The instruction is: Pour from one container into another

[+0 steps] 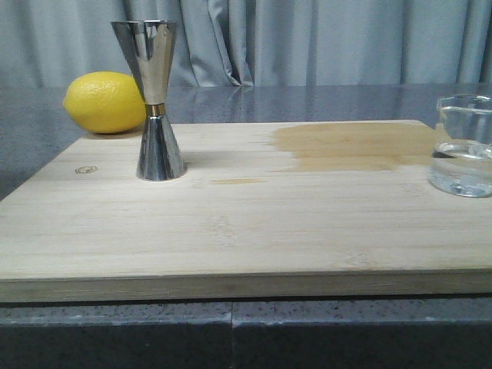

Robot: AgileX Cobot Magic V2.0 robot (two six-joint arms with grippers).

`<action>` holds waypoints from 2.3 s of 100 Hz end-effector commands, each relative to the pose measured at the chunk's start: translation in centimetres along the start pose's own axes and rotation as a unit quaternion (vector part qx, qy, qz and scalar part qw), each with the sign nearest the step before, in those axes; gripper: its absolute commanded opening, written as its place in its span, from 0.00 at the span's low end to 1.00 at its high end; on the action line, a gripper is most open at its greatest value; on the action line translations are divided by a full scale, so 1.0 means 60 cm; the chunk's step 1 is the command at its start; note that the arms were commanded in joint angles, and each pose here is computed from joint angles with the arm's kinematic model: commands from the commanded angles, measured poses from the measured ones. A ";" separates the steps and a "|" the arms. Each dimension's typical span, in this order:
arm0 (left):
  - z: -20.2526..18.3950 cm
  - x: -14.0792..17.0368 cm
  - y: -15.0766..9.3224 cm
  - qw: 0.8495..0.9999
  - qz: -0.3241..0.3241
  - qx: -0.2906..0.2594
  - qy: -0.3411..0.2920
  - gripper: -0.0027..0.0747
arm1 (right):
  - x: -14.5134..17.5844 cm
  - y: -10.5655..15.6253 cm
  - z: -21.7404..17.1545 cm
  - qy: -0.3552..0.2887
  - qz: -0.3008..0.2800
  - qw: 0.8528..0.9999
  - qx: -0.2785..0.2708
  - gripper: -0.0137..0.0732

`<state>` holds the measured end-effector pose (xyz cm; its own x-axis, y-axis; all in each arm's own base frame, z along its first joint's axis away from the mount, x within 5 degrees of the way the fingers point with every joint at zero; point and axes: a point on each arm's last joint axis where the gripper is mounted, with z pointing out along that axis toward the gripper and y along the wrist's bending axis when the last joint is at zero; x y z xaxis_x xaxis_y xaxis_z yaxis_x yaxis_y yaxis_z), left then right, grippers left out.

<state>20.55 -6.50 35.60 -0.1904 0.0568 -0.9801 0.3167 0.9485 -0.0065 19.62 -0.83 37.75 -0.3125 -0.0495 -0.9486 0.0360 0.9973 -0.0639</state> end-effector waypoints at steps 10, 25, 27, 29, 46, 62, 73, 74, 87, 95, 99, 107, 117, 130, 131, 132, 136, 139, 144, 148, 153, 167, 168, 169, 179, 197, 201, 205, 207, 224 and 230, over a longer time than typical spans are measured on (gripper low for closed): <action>-0.005 -0.034 -0.005 0.997 -0.011 -0.003 -0.073 0.72 | -0.033 -0.003 -0.001 -0.065 -0.004 0.998 0.005 0.82; 0.000 -0.013 -0.014 0.997 0.029 0.004 -0.068 0.69 | -0.030 -0.004 0.004 -0.060 -0.016 0.998 0.009 0.82; 0.001 -0.008 -0.015 0.998 0.029 0.005 -0.064 0.69 | -0.030 -0.004 0.004 -0.060 -0.017 0.998 0.009 0.82; 0.002 -0.003 -0.017 0.998 0.031 0.008 -0.060 0.68 | -0.030 -0.004 0.004 -0.058 -0.020 0.998 0.010 0.82; 0.006 0.050 -0.023 0.999 0.043 0.017 -0.025 0.68 | -0.028 -0.005 0.004 -0.051 -0.028 0.998 0.013 0.82; 0.001 0.101 -0.036 0.998 0.059 0.035 -0.005 0.68 | -0.026 -0.007 0.004 -0.043 -0.045 0.998 0.019 0.82; -0.015 0.126 -0.054 0.995 0.069 0.062 -0.020 0.68 | -0.025 -0.008 0.004 -0.042 -0.051 0.998 0.022 0.82; -0.017 0.129 -0.055 0.995 0.069 0.064 -0.020 0.68 | -0.025 -0.008 0.004 -0.042 -0.051 0.998 0.021 0.82; -0.036 0.151 -0.076 0.993 0.063 0.102 -0.024 0.67 | -0.026 -0.008 0.004 -0.044 -0.052 0.997 0.022 0.82; -0.046 0.160 -0.086 0.991 0.052 0.124 -0.022 0.67 | -0.027 -0.008 0.004 -0.046 -0.052 0.997 0.022 0.82; -0.050 0.162 -0.091 0.990 0.045 0.134 -0.023 0.67 | -0.027 -0.008 0.004 -0.046 -0.052 0.997 0.022 0.82; -0.054 0.165 -0.097 0.989 0.015 0.145 -0.026 0.67 | -0.027 -0.008 0.004 -0.046 -0.052 0.997 0.022 0.82; -0.054 0.164 -0.098 0.988 -0.033 0.148 -0.023 0.67 | -0.027 -0.008 0.004 -0.046 -0.052 0.997 0.022 0.82; -0.054 0.165 -0.098 0.987 -0.055 0.148 -0.016 0.67 | -0.026 -0.008 0.004 -0.045 -0.053 0.997 0.022 0.82; -0.054 0.166 -0.098 0.987 -0.056 0.148 -0.014 0.67 | -0.026 -0.008 0.004 -0.045 -0.053 0.997 0.022 0.82; -0.054 0.167 -0.098 0.987 -0.057 0.147 -0.011 0.67 | -0.026 -0.008 0.004 -0.044 -0.054 0.997 0.023 0.82; -0.053 0.171 -0.096 0.988 -0.061 0.144 0.003 0.67 | -0.026 -0.008 0.004 -0.043 -0.057 0.997 0.023 0.82; -0.053 0.175 -0.094 0.988 -0.059 0.141 0.014 0.67 | -0.025 -0.008 0.004 -0.042 -0.057 0.997 0.024 0.82; -0.053 0.183 -0.091 0.989 -0.032 0.138 0.029 0.67 | -0.025 -0.008 0.004 -0.041 -0.057 0.997 0.024 0.82; -0.053 0.191 -0.088 0.990 -0.009 0.134 0.033 0.67 | -0.025 -0.008 0.004 -0.041 -0.057 0.997 0.024 0.82; -0.053 0.198 -0.084 0.990 0.025 0.132 0.029 0.67 | -0.025 -0.008 0.004 -0.041 -0.057 0.997 0.024 0.82; -0.054 0.211 -0.075 0.988 0.078 0.126 0.033 0.67 | -0.025 -0.008 0.004 -0.042 -0.057 0.997 0.024 0.82; -0.054 0.211 -0.074 0.988 0.079 0.125 0.033 0.67 | -0.025 -0.008 0.004 -0.042 -0.057 0.997 0.024 0.82; -0.054 0.212 -0.074 0.989 0.079 0.124 0.034 0.67 | -0.025 -0.008 0.004 -0.042 -0.057 0.997 0.024 0.82; -0.053 0.206 -0.074 0.990 0.073 0.122 0.010 0.67 | -0.025 -0.008 0.004 -0.042 -0.058 0.997 0.024 0.82; -0.054 0.181 -0.071 0.991 -0.041 0.115 -0.061 0.67 | -0.025 -0.008 0.004 -0.042 -0.058 0.997 0.024 0.82; -0.055 0.176 -0.071 0.986 -0.088 0.120 -0.071 0.67 | -0.025 -0.008 0.004 -0.042 -0.058 0.997 0.024 0.82; -0.056 0.170 -0.072 0.981 -0.120 0.129 -0.087 0.67 | -0.025 -0.008 0.004 -0.042 -0.058 0.997 0.024 0.82; -0.057 0.167 -0.074 0.977 -0.133 0.136 -0.093 0.67 | -0.025 -0.008 0.004 -0.042 -0.058 0.997 0.024 0.82; -0.060 0.165 -0.084 0.974 -0.116 0.169 -0.100 0.62 | -0.027 -0.008 0.004 -0.046 -0.058 0.997 0.024 0.82; -0.060 0.168 -0.085 0.975 -0.103 0.172 -0.092 0.60 | -0.027 -0.008 0.004 -0.046 -0.058 0.997 0.024 0.82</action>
<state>13.66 -9.40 24.96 -0.1997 -0.1670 -0.9655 0.5488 0.7973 -0.2514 20.37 -1.19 37.28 -0.3360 -0.1509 -0.9297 0.0359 0.9843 -0.1727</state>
